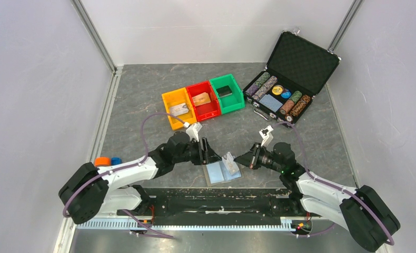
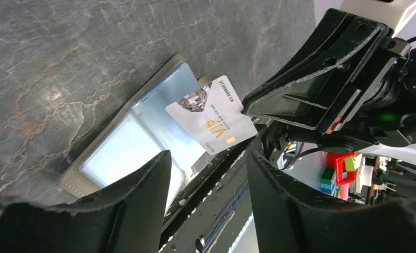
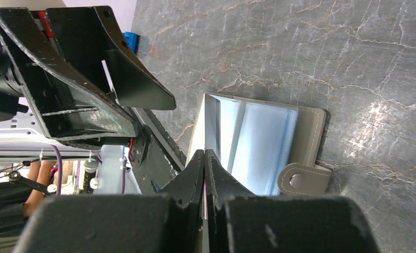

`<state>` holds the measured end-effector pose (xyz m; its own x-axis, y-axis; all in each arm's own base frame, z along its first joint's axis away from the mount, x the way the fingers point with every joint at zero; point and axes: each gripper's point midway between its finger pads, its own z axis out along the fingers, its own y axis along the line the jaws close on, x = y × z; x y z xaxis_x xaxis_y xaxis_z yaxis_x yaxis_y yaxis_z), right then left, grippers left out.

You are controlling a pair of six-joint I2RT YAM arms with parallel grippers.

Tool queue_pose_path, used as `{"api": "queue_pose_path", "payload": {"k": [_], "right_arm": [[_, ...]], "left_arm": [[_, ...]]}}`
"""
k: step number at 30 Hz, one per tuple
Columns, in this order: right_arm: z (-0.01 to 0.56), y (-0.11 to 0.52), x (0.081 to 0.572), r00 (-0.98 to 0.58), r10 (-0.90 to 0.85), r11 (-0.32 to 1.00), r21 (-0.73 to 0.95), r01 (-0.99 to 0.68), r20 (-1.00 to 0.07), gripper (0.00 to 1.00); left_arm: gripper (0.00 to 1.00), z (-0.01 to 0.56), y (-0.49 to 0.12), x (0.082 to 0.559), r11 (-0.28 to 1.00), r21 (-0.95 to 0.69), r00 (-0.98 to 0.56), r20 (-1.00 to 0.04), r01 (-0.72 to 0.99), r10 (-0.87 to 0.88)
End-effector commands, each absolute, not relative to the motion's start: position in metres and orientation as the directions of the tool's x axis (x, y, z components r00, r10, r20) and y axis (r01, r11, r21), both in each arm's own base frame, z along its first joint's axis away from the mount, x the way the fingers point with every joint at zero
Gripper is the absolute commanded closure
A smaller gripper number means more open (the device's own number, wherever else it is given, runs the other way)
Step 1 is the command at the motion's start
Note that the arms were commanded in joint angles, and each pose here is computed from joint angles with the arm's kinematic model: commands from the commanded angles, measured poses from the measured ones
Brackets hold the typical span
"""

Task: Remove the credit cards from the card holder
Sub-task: Remove the credit card from the card holder.

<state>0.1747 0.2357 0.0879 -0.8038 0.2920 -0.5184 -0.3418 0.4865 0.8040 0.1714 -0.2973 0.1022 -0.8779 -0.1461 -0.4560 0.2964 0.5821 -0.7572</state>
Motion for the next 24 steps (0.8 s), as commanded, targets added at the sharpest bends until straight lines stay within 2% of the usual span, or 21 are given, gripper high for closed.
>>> {"api": "queue_pose_path", "payload": {"k": [1,6,24], "right_arm": [[0.098,0.236,0.181,-0.780,0.316,0.474,0.802,-0.363,-0.540,1.00],[0.095,0.237,0.175,-0.794,0.322,0.447,0.822,-0.354,-0.516,1.00],[0.145,0.241,0.172,-0.776,0.439,0.272,0.890,-0.364,-0.452,1.00]], "left_arm": [[0.38,0.115,-0.311,0.175,0.515,-0.800,-0.878,-0.447,0.307,-0.170],[0.39,0.100,-0.316,0.173,0.527,-0.796,-0.896,-0.424,0.298,-0.134],[0.23,0.133,-0.331,0.160,0.285,-0.886,-0.878,-0.431,0.367,-0.209]]}}
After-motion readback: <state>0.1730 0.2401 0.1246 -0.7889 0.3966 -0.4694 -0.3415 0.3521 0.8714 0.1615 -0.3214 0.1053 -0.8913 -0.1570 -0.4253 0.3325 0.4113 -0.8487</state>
